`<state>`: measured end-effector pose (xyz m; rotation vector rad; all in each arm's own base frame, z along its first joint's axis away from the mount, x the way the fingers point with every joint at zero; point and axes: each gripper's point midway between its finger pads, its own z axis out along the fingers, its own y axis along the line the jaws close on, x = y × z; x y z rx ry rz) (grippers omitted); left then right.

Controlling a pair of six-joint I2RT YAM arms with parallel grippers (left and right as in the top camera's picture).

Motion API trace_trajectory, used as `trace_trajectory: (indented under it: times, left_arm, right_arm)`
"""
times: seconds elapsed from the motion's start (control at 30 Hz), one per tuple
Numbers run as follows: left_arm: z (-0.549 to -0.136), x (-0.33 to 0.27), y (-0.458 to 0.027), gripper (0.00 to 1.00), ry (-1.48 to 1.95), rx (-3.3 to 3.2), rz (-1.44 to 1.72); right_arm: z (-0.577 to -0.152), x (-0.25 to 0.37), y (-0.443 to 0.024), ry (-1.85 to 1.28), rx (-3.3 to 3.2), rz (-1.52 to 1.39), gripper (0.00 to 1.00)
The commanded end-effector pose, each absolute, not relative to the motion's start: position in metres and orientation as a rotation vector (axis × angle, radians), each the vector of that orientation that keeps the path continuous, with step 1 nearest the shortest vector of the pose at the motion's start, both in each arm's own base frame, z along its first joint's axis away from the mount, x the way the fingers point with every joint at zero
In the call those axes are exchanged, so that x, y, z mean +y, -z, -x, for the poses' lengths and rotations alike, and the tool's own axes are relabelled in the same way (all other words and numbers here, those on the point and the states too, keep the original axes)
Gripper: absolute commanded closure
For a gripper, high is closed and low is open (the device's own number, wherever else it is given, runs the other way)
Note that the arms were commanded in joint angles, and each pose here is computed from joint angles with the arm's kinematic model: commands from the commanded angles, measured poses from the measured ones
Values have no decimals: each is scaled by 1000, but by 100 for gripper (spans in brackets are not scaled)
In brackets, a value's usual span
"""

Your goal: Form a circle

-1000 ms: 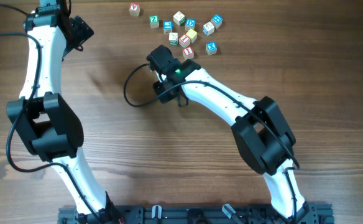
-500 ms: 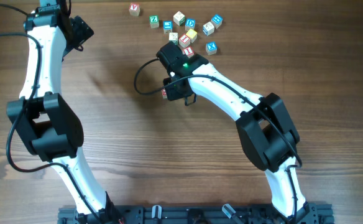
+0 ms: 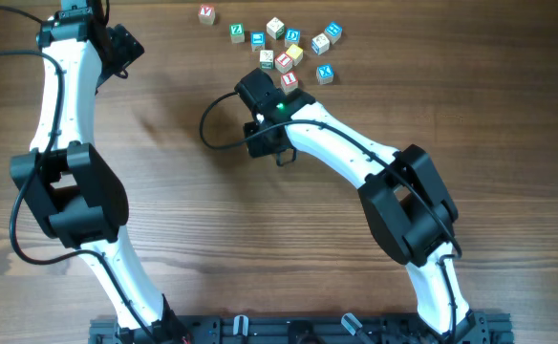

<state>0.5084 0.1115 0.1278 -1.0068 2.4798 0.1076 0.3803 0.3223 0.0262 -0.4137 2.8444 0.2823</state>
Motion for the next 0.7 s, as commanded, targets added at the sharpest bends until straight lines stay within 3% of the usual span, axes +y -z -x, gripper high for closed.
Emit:
trace_trajectory:
  times: [0.0,0.3,0.47,0.67]
  left_arm:
    - [-510,114,-133,0,-122,2466,1002]
    - [-510,114,-133,0,-122,2466,1002]
    - [-510,114,-133,0,-122,2466,1002]
    - [-510,114,-133,0,-122,2466,1002]
  right_arm:
    - [-377,328,-38,-340,2837,393,96]
    - [-371,334,-43,-414,2872,332,96]
    - [-386,349,-100,-480,2777,354,96]
    - [-392,361,-91,-491,2729,403,96]
